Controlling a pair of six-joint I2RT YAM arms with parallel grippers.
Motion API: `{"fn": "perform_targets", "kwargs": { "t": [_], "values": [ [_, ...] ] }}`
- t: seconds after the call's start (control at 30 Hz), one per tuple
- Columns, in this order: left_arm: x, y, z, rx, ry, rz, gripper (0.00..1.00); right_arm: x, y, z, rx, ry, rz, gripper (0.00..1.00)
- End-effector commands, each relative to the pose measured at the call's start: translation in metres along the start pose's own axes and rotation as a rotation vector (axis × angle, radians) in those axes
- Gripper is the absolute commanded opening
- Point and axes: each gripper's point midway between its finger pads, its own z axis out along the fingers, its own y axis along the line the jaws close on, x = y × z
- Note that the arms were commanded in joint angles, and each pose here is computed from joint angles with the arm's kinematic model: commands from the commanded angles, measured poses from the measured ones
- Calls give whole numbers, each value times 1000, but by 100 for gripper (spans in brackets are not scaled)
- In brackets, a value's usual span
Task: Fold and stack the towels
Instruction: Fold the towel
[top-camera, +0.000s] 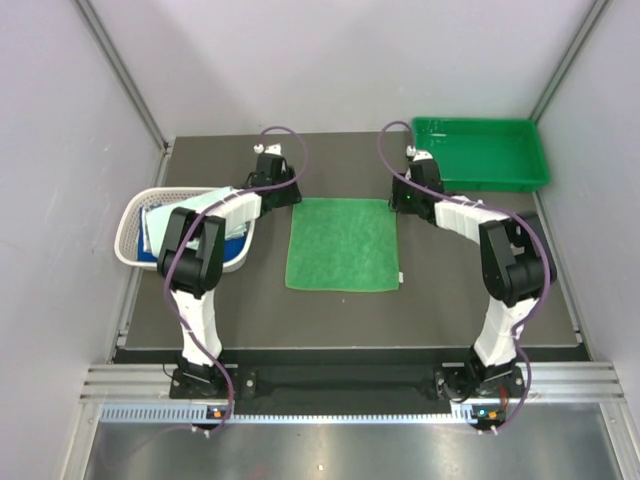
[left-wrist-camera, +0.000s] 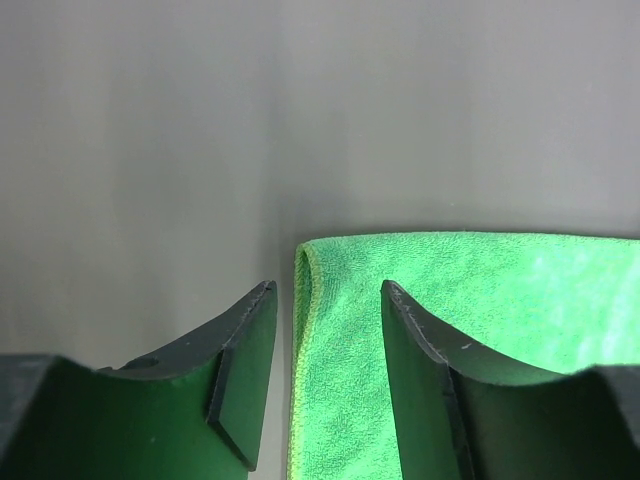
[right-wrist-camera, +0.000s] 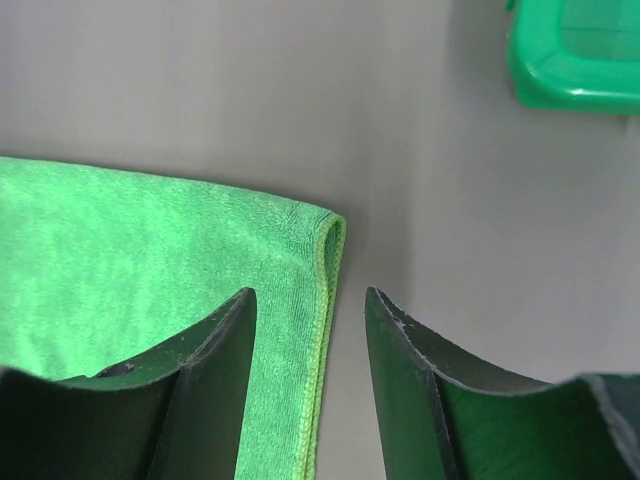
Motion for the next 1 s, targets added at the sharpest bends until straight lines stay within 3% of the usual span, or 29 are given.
{"fn": "perform_targets", "kwargs": {
  "t": [0.0, 0.43, 0.63, 0.77, 0.8, 0.93, 0.97],
  "values": [
    [-11, -6, 5, 24, -32, -7, 51, -10, 10, 12, -26, -17, -22, 48],
    [-3, 0, 31, -5, 0, 10, 45, -6, 3, 43, 19, 16, -46, 46],
    [1, 0, 39, -2, 15, 12, 39, -8, 6, 50, 5, 23, -54, 40],
    [5, 2, 42, -2, 23, 6, 34, -6, 7, 53, -2, 38, -48, 31],
    [7, 3, 43, -3, 26, 4, 33, -3, 7, 54, -1, 47, -48, 24],
    [8, 4, 43, -7, 26, 5, 20, -4, 8, 52, -5, 45, -45, 14],
    [6, 3, 43, -4, 21, 6, 13, -4, 8, 52, -3, 45, -48, 12]
  ]
}}
